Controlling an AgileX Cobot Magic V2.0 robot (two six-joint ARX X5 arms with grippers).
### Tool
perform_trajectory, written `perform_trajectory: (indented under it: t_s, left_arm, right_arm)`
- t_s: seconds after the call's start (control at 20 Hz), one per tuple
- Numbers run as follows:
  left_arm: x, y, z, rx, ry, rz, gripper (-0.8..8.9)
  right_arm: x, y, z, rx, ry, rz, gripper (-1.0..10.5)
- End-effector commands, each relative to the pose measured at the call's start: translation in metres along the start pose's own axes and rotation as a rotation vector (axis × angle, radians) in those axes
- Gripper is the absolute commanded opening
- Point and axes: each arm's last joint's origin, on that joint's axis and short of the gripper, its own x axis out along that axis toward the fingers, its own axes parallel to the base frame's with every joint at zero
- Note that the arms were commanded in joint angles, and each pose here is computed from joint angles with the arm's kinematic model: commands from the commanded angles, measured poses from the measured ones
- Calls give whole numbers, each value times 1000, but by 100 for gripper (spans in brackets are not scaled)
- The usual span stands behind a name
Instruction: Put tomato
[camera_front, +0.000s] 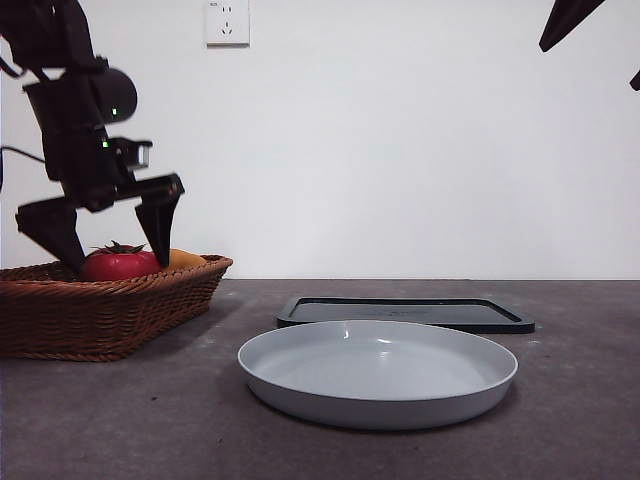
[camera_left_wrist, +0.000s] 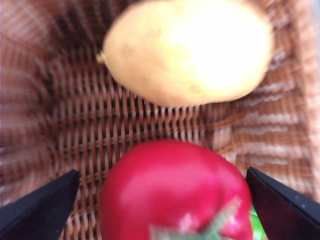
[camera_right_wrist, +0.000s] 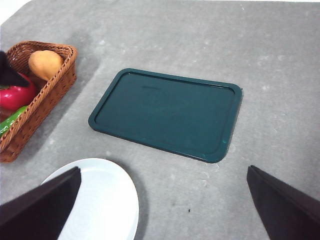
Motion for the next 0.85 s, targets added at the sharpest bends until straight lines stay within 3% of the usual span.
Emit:
perform_trajectory:
  t_s: [0.05,0.2,0.25,0.45,0.65,0.85]
  left_arm:
    - [13,0,4,29,18,-2,648]
    - [19,0,2,34,41,-3,644]
    - [18,0,2,36,39,-2,600]
    - [18,0,1,33,55,-2,225]
    - [9,-1,4,30,76,-3,213]
    - [-30,-10,16,5,113,-11,213]
  right_arm:
    - [0,1,4,-12,-14,5,670]
    - [0,1,4,-12,-14,5,670]
    - [0,1,4,-12,-15,5,670]
    - [0,1,4,-12,-15,5,670]
    - [0,1,4,-12,-15,5,670]
    - [0,1,4,-13,-15,5,670]
